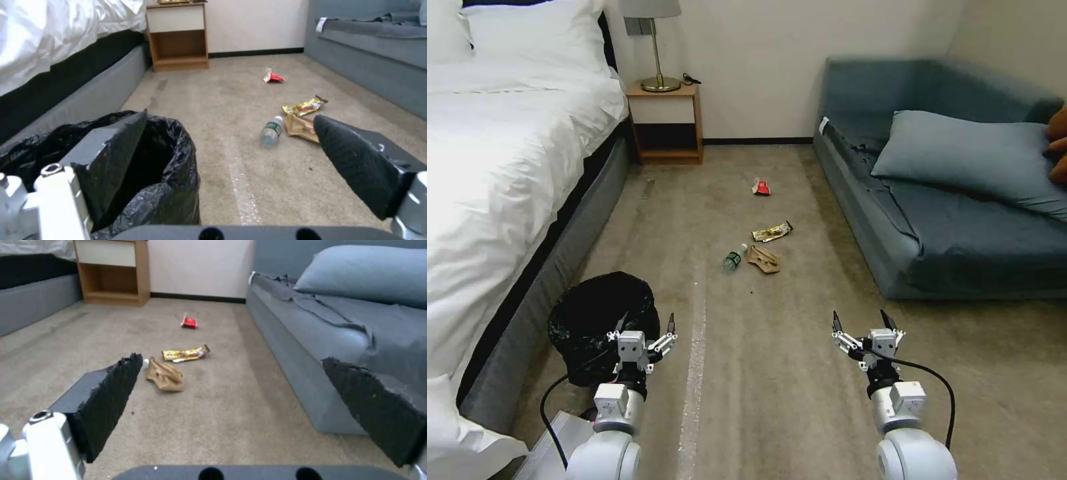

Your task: Pick up the trash bin, then pick up the garbage on the floor and place it into the trash bin.

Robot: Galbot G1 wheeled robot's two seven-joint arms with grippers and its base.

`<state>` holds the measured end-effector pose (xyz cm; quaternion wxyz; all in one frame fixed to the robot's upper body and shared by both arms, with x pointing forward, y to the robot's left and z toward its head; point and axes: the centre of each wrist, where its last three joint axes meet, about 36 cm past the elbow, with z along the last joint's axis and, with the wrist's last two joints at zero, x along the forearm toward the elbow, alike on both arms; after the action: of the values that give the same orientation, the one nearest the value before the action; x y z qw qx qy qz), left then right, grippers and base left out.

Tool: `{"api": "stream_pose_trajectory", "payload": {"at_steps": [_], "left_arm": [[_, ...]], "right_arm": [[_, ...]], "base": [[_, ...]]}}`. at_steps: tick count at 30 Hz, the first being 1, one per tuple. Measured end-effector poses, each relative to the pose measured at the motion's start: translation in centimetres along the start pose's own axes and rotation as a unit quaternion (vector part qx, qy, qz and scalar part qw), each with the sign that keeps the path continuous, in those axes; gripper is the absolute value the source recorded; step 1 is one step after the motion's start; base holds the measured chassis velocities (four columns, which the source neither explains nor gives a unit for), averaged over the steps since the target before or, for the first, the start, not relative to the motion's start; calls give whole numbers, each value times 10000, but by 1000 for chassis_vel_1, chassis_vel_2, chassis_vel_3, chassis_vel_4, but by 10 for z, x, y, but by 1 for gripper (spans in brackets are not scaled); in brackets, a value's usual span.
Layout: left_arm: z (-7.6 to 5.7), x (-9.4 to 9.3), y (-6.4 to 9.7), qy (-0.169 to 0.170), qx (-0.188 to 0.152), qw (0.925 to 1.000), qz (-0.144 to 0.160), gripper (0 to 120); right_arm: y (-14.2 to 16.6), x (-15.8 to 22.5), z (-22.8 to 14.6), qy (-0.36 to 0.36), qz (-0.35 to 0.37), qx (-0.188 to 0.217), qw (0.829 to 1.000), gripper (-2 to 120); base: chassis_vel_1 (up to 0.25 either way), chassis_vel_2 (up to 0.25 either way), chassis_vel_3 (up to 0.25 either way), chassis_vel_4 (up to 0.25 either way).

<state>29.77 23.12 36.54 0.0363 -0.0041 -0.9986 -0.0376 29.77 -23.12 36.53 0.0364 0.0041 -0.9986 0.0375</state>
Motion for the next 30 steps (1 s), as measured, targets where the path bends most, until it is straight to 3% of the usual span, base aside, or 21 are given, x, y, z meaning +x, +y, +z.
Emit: {"api": "stream_pose_trajectory", "payload": {"at_steps": [23,30], "left_arm": [[0,0,0,1,0,10000,0,100],[-1,-3,1,-30,-12,10000,-22,89]], "right_arm": [[0,0,0,0,0,0,10000,100],[-1,-2,1,-40,21,-2,10000,100]], "base": [[0,0,0,0],[0,0,0,0]]}}
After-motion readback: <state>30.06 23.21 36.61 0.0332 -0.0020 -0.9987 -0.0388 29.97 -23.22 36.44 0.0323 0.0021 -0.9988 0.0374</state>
